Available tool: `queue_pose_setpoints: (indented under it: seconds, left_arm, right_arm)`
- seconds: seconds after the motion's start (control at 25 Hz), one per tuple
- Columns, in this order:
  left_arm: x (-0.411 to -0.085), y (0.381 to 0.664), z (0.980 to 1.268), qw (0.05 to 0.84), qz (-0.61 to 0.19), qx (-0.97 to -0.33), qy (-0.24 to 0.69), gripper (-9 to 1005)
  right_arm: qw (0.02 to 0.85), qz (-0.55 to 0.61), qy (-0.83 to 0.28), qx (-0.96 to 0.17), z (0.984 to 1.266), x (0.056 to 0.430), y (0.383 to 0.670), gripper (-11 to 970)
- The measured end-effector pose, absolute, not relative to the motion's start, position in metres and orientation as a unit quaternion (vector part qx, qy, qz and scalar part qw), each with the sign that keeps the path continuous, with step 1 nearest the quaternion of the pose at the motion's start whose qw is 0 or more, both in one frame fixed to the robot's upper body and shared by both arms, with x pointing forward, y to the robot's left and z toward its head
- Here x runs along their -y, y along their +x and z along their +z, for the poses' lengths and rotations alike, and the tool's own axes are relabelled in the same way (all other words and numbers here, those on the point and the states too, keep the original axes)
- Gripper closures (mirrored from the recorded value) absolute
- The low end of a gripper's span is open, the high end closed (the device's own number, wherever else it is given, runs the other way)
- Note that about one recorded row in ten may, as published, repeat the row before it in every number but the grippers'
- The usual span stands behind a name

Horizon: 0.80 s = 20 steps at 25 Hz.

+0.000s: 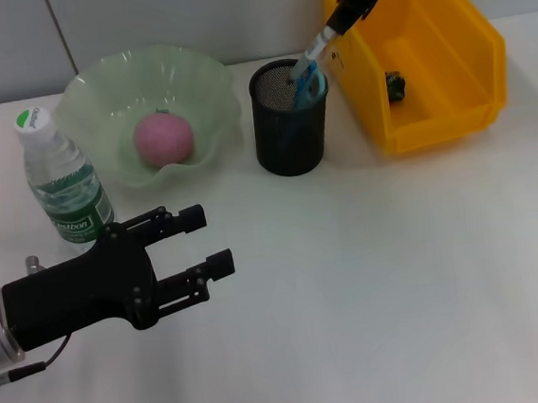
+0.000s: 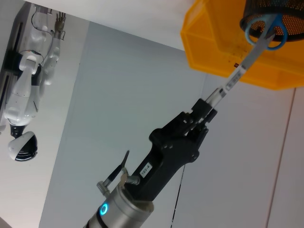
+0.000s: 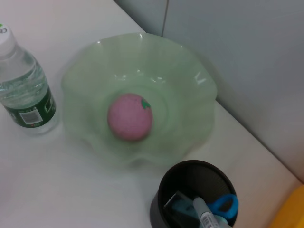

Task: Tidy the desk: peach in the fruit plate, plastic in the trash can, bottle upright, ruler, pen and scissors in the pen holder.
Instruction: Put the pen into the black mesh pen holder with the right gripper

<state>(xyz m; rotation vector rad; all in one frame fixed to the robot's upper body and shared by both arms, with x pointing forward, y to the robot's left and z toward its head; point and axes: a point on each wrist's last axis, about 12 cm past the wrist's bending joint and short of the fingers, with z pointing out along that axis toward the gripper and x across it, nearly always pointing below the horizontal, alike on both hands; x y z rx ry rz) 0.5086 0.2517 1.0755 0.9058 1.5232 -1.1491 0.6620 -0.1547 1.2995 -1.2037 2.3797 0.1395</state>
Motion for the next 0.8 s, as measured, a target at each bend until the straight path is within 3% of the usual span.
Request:
queue_pose_setpoints:
  seconds: [0.56, 0.8]
  left_arm:
    - [-0.251, 0.508, 1.075, 0.494, -0.476, -0.627, 0.369, 287]
    - [-0.251, 0.508, 1.076, 0.494, -0.478, -0.626, 0.369, 286]
  right_arm:
    - [0.216, 0.042, -0.432, -0.875, 1.264, 0.14, 0.676, 766]
    - [0.221, 0.046, -0.434, -0.872, 1.261, 0.134, 0.676, 758]
